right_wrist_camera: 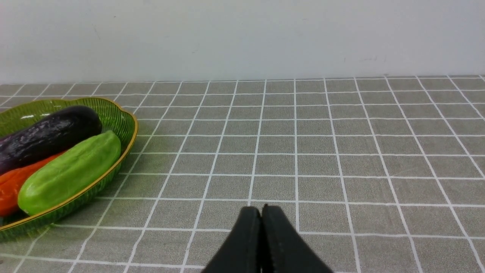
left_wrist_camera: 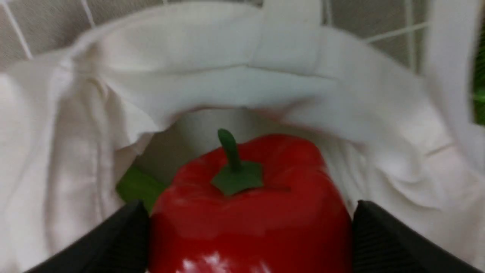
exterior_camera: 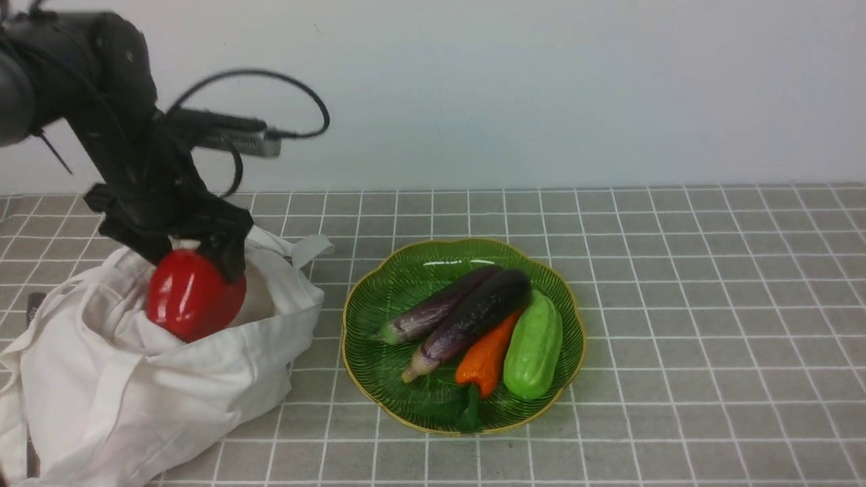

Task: Take vegetables from bag on grey coffee tablecloth place on plate.
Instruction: 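Take the red bell pepper out of the bag and place it on the plate with the left gripper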

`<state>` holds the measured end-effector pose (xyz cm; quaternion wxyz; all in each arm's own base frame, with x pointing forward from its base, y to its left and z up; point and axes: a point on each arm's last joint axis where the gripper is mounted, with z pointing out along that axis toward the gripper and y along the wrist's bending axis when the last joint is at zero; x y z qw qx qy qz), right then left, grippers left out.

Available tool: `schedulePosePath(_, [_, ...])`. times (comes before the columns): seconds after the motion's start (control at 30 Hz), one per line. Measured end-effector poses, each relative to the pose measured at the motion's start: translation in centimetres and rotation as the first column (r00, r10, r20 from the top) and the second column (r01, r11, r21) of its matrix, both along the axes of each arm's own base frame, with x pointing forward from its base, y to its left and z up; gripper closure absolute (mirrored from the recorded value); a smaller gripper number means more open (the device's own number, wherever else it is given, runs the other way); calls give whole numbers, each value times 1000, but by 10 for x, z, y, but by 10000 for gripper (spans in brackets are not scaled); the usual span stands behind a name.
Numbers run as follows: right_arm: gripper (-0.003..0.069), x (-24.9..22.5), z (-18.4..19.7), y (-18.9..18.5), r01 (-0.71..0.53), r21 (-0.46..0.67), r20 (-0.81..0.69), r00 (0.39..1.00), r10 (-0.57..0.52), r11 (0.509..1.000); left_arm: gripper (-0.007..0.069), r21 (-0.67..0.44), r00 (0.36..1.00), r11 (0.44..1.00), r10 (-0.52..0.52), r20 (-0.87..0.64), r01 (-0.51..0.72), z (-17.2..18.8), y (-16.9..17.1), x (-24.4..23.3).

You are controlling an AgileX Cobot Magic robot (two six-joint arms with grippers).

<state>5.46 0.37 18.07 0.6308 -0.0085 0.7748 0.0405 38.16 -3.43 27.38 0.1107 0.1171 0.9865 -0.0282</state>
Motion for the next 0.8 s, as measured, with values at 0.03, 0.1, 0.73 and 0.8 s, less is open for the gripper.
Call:
schedulePosePath(0.03, [673, 0, 0, 0, 0, 0, 0, 1000, 0, 1000, 1, -12, 999, 1000, 2, 35, -1, 14, 0, -6])
schedulePosePath(0.1, [673, 0, 0, 0, 0, 0, 0, 1000, 0, 1000, 1, -41, 995, 999, 6, 98, -2, 38, -2, -17])
schedulePosePath(0.73, [673, 0, 0, 0, 0, 1, 0, 1000, 0, 1000, 1, -209, 881, 867, -400, 252, 453, 37, -149, -42])
schedulePosePath(0.8, [673, 0, 0, 0, 0, 1, 0, 1000, 0, 1000, 1, -173, 879, 871, -419, 228, 460, 20, -154, -34])
